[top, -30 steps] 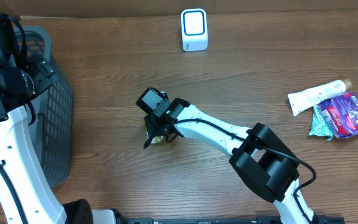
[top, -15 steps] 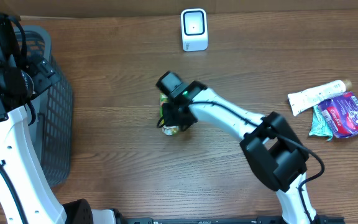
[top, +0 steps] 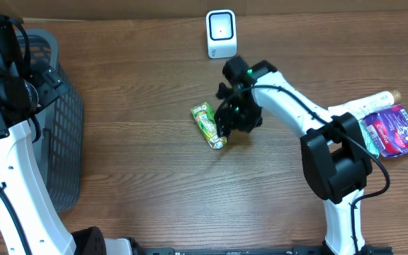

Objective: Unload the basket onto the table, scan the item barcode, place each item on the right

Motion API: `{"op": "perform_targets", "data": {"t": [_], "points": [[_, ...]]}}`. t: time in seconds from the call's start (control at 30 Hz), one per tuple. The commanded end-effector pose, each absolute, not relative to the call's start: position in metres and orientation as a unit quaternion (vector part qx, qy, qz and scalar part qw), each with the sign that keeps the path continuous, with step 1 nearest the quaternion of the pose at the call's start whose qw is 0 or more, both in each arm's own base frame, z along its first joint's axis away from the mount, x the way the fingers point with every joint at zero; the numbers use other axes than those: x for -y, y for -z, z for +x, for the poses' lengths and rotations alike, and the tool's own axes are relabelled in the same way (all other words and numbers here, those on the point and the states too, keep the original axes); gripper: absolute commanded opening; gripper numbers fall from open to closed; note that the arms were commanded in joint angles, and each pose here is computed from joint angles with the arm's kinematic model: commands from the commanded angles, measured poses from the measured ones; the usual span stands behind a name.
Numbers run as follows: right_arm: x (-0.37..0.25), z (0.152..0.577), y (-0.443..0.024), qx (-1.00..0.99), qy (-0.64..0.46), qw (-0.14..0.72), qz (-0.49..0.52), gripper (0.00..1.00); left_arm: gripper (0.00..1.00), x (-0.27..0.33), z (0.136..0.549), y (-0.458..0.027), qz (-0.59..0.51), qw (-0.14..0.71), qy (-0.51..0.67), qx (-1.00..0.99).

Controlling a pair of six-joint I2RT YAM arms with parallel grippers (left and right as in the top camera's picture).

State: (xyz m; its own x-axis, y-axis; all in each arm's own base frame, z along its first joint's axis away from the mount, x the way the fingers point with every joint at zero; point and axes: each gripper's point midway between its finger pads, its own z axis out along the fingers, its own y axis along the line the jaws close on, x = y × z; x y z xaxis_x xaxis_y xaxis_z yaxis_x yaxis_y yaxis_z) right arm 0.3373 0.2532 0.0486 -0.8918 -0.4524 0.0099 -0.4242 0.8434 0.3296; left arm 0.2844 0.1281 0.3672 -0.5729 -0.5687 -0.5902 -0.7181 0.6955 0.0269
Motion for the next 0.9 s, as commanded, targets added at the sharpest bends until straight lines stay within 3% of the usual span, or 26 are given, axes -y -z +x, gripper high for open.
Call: {"op": "perform_targets", "data": {"t": [0.0,0.5,0.87], "points": [[-0.267,0.355,-0.073,0.927,0.185,-0.01,0.326,0.77,1.0,-0.129,0.285,-0.366,-0.374,0.279,-0.132,-0.874],[-0.282,0.342,-0.029,0.917,0.139,-0.028,0.372,0.78,1.0,-0.128,0.286,-0.365,-0.372,0.279,-0.131,-0.875],[-0.293,0.324,-0.02,0.909,0.184,-0.011,0.374,0.55,1.0,-0.128,0.286,-0.365,-0.372,0.279,-0.131,-0.876]]}}
